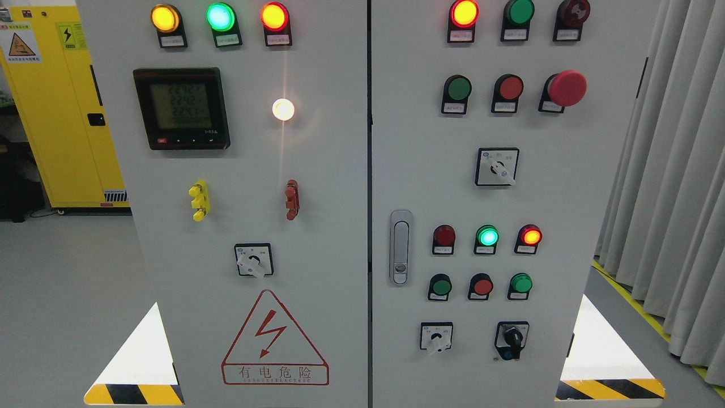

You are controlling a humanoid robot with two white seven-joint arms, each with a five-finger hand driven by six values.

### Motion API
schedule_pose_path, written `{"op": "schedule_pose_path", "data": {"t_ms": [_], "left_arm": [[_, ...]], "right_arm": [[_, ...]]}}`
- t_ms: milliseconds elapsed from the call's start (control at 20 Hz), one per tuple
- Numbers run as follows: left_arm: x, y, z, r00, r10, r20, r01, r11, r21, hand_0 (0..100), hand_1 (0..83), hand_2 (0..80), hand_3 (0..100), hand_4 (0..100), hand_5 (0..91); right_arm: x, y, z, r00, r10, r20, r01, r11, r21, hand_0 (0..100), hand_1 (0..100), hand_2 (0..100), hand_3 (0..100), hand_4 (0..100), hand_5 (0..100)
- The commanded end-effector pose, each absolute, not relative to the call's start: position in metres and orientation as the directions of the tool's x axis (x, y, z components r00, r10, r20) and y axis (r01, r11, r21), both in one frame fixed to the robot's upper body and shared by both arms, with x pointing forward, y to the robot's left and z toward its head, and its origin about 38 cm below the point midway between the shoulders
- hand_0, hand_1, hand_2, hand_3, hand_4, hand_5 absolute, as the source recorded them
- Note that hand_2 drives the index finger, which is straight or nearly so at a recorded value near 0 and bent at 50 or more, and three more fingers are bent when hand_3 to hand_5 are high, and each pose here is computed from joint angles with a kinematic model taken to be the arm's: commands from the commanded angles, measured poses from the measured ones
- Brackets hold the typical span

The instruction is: Press green start button

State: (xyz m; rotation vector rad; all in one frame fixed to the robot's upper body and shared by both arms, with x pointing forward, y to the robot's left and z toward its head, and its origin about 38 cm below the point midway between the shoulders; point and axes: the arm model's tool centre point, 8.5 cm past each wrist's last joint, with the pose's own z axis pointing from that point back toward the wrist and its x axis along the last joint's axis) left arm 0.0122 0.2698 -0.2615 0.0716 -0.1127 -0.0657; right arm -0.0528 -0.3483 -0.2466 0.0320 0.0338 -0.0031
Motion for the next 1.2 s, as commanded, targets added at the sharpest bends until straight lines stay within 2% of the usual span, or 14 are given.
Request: {"op": "schedule_pose_path", "data": {"t_ms": [0, 50, 200, 650, 950, 1150], "left_arm": [[0.040, 0.254, -0.262, 0.984, -0.070, 0.165, 0.063, 0.997, 0.051, 12, 55.6, 0.0, 0, 0, 0.0], [0.040, 0.253, -0.262, 0.984, -0.070, 0.165, 0.063, 0.997, 0.050, 12, 55.6, 0.0, 0, 0, 0.0], [0.040, 0.253, -0.262, 0.984, -0.070, 0.165, 0.063, 0.997, 0.050, 12, 55.6, 0.0, 0, 0, 0.0], [0.040, 0.244, -0.262, 0.984, -0.067, 0.166, 0.062, 0.997, 0.036, 12, 55.6, 0.0, 0, 0, 0.0], [0.040, 0.235, -0.263, 0.984, -0.063, 0.169, 0.060, 0.998, 0.022, 12, 55.6, 0.0, 0, 0, 0.0], [0.040, 0.229, -0.263, 0.984, -0.064, 0.169, 0.062, 0.998, 0.013, 12, 55.6, 0.0, 0, 0, 0.0]], "right_arm": [[-0.031, -0.342, -0.248, 0.997, -0.013, 0.082, 0.009, 0.999, 0.045, 15, 27, 0, 0, 0, 0], [-0.016, -0.337, -0.249, 0.987, 0.002, 0.163, -0.009, 0.999, 0.043, 15, 27, 0, 0, 0, 0], [0.025, -0.324, -0.246, 0.950, 0.029, 0.309, -0.045, 0.998, 0.048, 15, 28, 0, 0, 0, 0], [0.109, -0.321, -0.202, 0.788, 0.127, 0.603, -0.156, 0.988, -0.005, 15, 31, 0, 0, 0, 0], [0.171, -0.305, -0.147, 0.598, 0.169, 0.784, -0.214, 0.976, -0.047, 15, 34, 0, 0, 0, 0], [0.205, -0.275, -0.102, 0.414, 0.165, 0.895, -0.300, 0.953, -0.037, 14, 36, 0, 1, 2, 0]]}}
